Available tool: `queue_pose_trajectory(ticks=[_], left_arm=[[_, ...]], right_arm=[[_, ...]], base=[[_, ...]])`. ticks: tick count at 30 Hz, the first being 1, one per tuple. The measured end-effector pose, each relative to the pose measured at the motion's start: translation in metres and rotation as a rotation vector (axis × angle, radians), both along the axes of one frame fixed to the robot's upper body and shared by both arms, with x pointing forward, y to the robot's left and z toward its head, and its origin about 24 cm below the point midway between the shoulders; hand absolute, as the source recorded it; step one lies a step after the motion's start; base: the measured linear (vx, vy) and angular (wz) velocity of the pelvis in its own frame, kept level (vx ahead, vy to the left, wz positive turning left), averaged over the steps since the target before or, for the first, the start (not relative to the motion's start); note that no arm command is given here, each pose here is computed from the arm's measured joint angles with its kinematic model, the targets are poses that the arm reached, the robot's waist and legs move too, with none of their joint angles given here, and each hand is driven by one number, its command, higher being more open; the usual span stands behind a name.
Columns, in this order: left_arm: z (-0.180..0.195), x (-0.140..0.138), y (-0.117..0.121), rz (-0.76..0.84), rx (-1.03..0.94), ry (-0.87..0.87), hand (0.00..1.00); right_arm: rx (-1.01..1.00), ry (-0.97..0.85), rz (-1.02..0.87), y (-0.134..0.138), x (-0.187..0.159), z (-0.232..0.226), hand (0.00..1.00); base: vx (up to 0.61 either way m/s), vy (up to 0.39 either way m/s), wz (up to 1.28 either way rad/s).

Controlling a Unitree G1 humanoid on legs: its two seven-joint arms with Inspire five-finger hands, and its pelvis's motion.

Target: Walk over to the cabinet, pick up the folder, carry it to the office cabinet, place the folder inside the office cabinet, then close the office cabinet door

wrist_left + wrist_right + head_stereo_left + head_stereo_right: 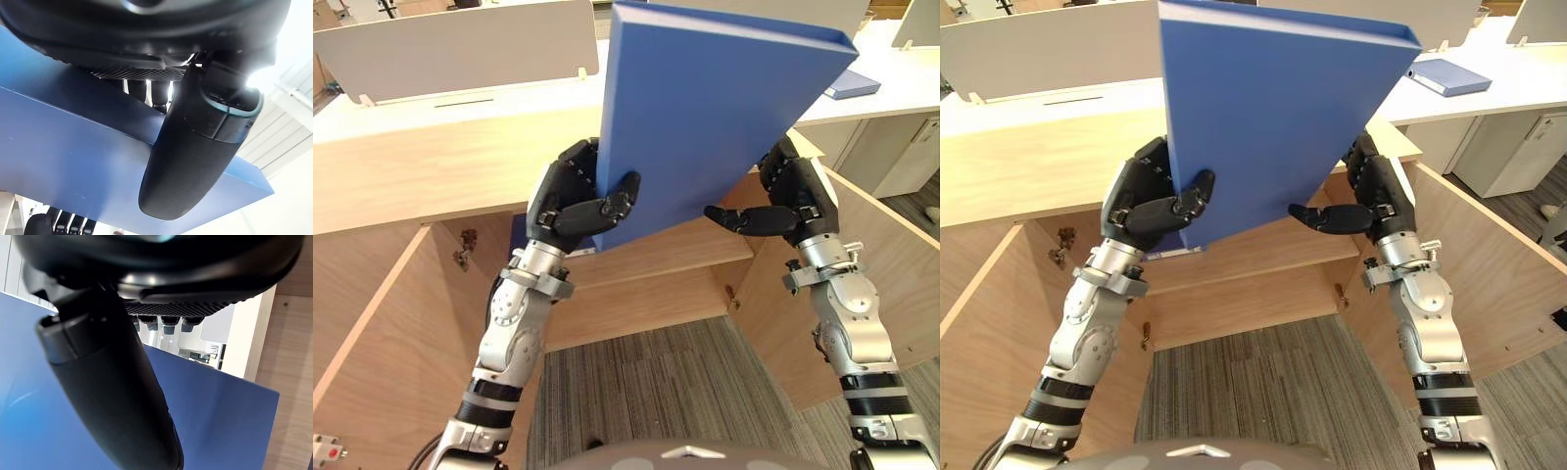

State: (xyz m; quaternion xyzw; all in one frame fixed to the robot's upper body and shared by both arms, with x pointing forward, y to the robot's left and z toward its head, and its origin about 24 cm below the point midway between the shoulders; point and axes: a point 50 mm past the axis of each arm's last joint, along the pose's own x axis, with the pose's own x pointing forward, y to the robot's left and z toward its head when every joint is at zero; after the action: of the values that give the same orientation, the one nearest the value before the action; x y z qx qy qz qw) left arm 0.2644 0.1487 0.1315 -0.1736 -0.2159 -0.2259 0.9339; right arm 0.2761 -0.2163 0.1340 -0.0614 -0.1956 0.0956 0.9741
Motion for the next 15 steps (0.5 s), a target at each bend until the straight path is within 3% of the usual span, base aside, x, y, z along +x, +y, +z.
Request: queue_pose_trajectory(ticks=[7, 8, 15], left_arm=[[0.0, 0.004, -0.004, -0.055, -0.05, 0.005, 0.0], [-0.001, 0.004, -0.005, -0.067, -0.063, 0.016, 0.0], [-0.008, 0.006, -0.01, -0.131, -0.152, 0.068, 0.0]], right_arm=[[0.068, -0.018, 0.022, 0.005, 0.003, 0.004, 1.0], [0.085, -0.02, 0.027, 0.005, 0.004, 0.005, 0.0], [0.14, -0.049, 0.05, 0.005, 0.008, 0.013, 0.0]], base=[[0.0, 0.0, 0.0], [0.0, 0.0, 0.0], [0.0, 0.0, 0.0]])
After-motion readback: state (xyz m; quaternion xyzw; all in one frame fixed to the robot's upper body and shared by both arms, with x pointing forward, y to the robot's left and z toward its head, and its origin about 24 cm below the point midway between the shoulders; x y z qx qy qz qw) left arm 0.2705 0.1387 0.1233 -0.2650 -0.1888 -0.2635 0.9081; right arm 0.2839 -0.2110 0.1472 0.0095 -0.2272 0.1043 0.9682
